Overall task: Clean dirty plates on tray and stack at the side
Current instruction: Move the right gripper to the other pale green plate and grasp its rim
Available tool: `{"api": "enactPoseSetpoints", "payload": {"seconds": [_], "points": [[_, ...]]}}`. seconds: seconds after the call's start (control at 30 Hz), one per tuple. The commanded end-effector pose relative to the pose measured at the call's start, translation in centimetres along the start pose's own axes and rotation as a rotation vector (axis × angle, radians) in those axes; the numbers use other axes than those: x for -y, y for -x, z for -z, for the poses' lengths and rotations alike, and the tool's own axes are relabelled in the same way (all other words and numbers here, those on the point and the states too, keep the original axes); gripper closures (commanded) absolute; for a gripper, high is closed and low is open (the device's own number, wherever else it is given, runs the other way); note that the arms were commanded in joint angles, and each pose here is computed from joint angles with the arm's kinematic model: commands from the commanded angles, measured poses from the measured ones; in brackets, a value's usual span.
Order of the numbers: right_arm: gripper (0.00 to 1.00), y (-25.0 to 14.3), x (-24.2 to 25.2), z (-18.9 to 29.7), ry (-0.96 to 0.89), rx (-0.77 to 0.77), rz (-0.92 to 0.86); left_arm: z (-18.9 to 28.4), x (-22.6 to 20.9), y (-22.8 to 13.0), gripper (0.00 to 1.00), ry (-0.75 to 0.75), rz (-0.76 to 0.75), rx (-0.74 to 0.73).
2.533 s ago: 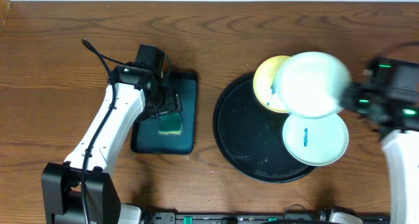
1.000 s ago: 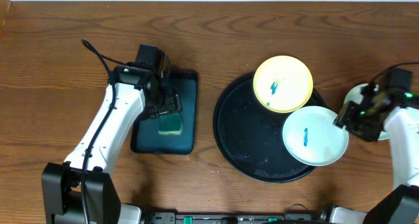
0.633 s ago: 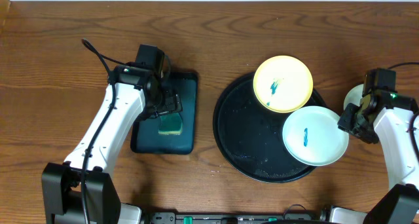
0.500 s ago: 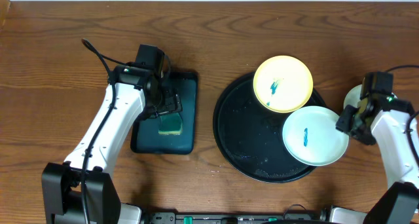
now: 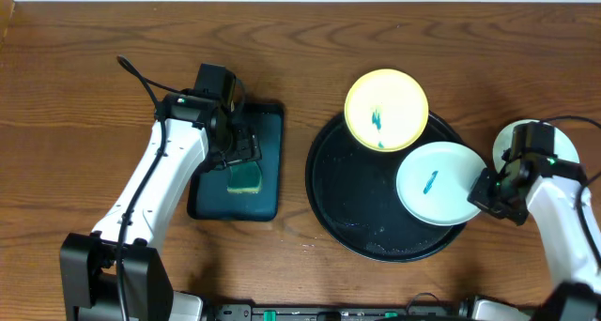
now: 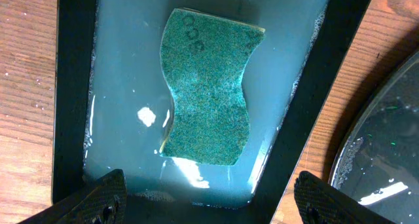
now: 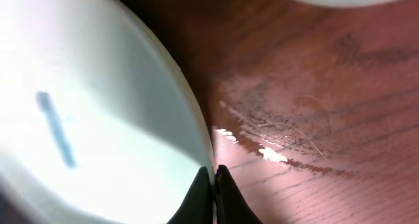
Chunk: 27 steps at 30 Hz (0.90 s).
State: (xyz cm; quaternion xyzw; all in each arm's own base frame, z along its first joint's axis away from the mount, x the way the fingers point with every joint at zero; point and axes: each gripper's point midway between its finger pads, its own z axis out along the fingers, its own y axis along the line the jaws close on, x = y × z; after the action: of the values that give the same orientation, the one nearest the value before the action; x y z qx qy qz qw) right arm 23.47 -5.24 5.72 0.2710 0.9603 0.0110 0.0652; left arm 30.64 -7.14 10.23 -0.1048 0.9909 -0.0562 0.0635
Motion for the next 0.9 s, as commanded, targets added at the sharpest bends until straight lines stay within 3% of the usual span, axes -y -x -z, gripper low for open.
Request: {"api": "enactPoseSetpoints", "payload": {"seconds": [0.0, 0.17, 0.37, 0.53, 0.6, 0.67, 0.77, 0.87], "points": [[0.99, 0.9, -2.5, 3.2, 0.122, 0.097, 0.101, 0.1, -0.2, 0.0, 0.18, 0.002, -0.002, 0.002], [0.99, -1.1, -6.6, 4.0, 0.295, 0.059, 0.215, 0.1, -0.1, 0.1, 0.17, 0.002, -0.002, 0.003], [0.99, -4.6, -7.7, -0.7, 0.258, -0.047, 0.217, 0.1, -0.1, 0.1, 0.18, 0.002, -0.002, 0.003], [0.97, -6.2, -10.1, -3.2, 0.347, -0.073, 0.31, 0.1, -0.1, 0.1, 0.17, 0.002, -0.002, 0.003], [0.85, -5.4, -10.7, -3.2, 0.352, -0.033, 0.345, 0.1, -0.1, 0.1, 0.17, 0.002, -0.002, 0.003], [0.63, -4.4, -11.6, -2.4, 0.372, 0.004, 0.358, 0.1, -0.1, 0.0, 0.18, 0.001, -0.001, 0.002], [0.55, -2.7, -12.4, -0.4, 0.361, 0.047, 0.38, 0.1, -0.1, 0.0, 0.18, 0.001, 0.003, 0.002], [0.54, -1.1, -12.8, 2.3, 0.341, 0.081, 0.439, 0.1, -0.1, 0.0, 0.17, 0.001, 0.003, 0.002]]}}
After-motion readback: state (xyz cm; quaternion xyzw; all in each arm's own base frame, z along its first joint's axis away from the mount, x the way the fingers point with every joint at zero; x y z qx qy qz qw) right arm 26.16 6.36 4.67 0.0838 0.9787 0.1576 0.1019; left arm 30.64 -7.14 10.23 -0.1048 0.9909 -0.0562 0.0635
